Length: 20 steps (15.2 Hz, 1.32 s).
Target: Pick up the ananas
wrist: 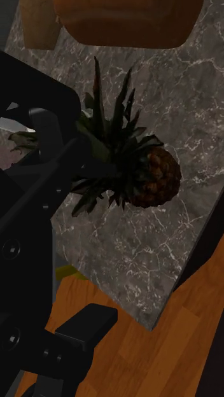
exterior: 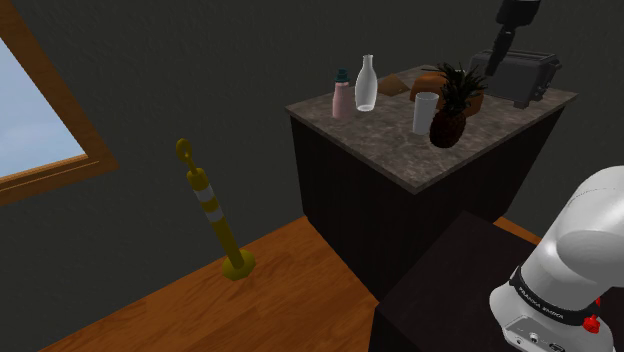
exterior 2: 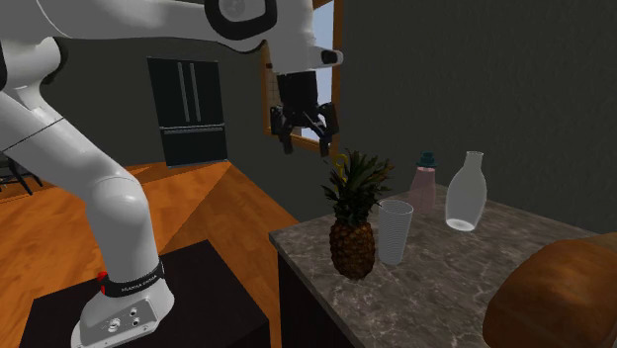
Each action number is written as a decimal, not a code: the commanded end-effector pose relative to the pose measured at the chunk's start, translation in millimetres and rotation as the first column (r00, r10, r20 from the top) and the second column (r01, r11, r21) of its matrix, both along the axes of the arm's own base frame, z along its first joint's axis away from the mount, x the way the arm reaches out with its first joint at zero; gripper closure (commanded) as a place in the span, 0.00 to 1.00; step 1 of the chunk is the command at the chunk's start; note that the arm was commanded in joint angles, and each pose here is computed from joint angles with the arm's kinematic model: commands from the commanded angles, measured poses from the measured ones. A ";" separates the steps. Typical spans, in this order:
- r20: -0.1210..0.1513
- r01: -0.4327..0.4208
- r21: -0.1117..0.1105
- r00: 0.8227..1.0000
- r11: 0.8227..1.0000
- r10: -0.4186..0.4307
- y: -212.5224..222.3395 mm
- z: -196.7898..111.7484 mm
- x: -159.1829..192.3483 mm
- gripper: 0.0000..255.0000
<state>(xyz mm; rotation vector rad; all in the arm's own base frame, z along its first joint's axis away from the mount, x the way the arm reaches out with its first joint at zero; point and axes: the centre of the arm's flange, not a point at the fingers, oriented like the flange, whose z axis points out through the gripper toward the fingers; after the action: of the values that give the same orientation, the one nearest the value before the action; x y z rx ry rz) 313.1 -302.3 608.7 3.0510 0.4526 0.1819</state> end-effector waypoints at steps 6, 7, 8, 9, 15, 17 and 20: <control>0.022 -0.052 0.014 0.998 0.999 0.052 -91.3 -11.6 13.5 0.00; 0.022 -0.052 0.014 0.998 0.999 0.052 -91.3 -16.9 13.5 0.00; 0.022 -0.052 0.014 0.998 0.999 0.052 -91.3 -22.2 13.5 0.00; 0.022 -0.052 0.014 0.998 0.999 0.052 -91.3 -27.4 13.5 0.00; 0.022 -0.052 0.014 0.998 0.999 0.052 -91.3 -51.6 13.5 0.00; 0.022 -0.052 0.014 0.998 0.999 0.052 -91.1 -51.5 13.5 1.00; 0.022 -0.052 0.014 0.998 0.999 0.052 -91.0 -51.6 13.5 1.00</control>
<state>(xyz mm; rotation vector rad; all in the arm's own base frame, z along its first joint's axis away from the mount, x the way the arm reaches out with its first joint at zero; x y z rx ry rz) 326.4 -393.5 557.4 3.0495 0.5315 0.2219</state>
